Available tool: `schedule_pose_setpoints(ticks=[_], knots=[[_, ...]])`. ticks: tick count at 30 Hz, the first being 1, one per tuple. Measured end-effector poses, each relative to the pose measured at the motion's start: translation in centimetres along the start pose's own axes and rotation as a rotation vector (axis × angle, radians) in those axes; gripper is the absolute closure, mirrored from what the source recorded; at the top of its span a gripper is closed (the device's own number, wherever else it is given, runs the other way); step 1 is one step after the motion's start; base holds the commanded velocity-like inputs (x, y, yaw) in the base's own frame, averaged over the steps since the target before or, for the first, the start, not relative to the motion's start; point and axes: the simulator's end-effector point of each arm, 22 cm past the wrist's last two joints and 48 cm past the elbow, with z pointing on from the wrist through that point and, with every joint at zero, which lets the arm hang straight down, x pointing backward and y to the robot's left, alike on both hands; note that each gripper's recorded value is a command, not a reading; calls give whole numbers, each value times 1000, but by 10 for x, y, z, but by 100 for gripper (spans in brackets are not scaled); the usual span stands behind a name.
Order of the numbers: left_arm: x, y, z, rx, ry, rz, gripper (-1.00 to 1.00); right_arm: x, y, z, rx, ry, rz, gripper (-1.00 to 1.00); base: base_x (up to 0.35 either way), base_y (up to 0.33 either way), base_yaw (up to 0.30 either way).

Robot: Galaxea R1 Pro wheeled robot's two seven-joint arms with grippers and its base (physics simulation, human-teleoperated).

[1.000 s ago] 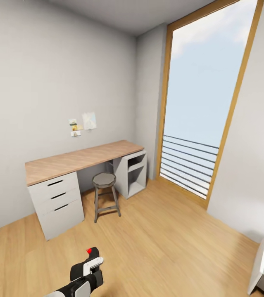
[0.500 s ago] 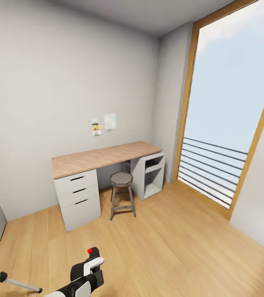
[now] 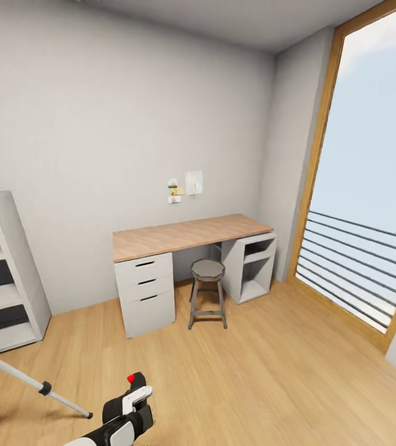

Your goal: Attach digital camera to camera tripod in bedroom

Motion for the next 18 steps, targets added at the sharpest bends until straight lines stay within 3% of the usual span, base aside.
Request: schedule_pose_setpoints(ticks=[18], knots=[[-2,0,-1,1,-4,-4,100,-2,1,-1,-1,-4,0,-100,0,0,300]])
